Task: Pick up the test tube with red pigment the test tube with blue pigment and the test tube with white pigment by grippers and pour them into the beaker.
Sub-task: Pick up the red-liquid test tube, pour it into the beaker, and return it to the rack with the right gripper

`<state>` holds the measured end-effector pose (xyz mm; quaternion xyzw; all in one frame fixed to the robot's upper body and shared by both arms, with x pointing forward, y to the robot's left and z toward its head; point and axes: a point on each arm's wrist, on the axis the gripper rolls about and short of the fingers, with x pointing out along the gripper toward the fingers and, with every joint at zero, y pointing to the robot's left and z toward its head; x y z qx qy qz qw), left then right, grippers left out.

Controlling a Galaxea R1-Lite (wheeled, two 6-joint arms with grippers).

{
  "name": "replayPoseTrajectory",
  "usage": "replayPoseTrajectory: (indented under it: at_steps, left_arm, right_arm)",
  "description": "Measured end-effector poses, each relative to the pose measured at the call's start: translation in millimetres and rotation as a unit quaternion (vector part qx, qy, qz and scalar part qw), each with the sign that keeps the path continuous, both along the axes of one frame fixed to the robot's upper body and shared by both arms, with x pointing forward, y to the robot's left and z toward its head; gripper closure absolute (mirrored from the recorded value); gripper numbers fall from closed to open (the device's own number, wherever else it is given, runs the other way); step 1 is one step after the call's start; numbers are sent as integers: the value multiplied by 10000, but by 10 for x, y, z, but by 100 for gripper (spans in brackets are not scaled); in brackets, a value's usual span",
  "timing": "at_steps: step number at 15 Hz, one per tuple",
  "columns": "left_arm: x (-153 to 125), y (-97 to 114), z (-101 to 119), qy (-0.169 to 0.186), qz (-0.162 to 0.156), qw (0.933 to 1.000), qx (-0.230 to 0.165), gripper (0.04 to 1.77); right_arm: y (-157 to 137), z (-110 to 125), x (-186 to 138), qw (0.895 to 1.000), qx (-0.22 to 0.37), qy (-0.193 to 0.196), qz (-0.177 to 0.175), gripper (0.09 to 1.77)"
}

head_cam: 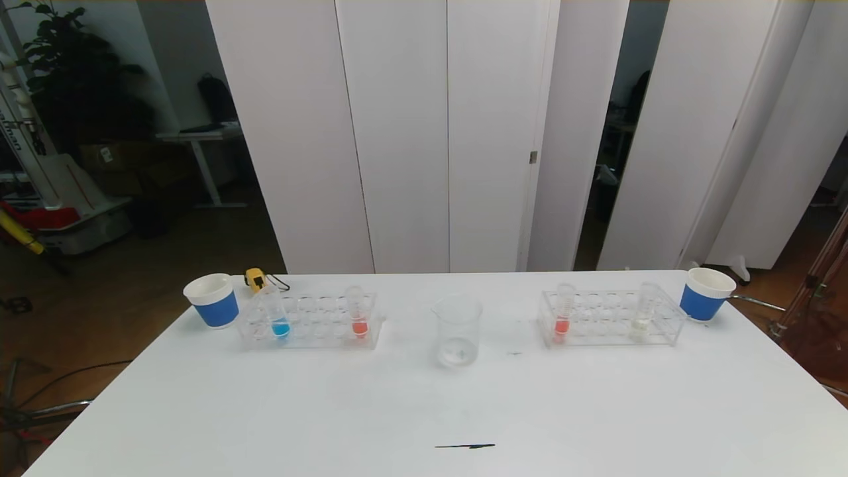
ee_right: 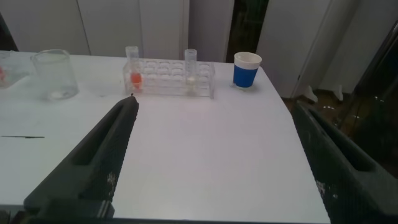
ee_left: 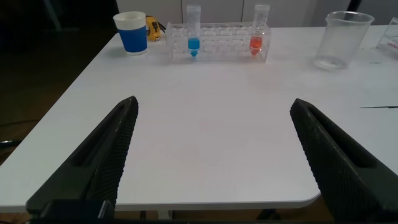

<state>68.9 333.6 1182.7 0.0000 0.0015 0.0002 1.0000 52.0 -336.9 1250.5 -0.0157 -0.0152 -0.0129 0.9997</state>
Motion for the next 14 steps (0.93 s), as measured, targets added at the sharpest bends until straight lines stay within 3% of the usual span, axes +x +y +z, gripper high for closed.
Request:
replayPoseTrajectory:
  at_steps: [4,8,11,14]
  left_arm:
    - [0,0,0,0,0,10000,0,6]
    - [0,0,0,-2,0,10000,0,6]
    - [0,0,0,-2,2,10000,0,6]
    - [0,0,0,0,2,10000,0,6]
  right_arm:
    - [-1,607,144,10000,-33,30,-20,11]
    - [-3,1084,544,9998,-26,198,-19,11]
    - [-3,1266,976,9996,-18,298,-12,11]
    - [-3,1306,1453,9993,1,366,2,11]
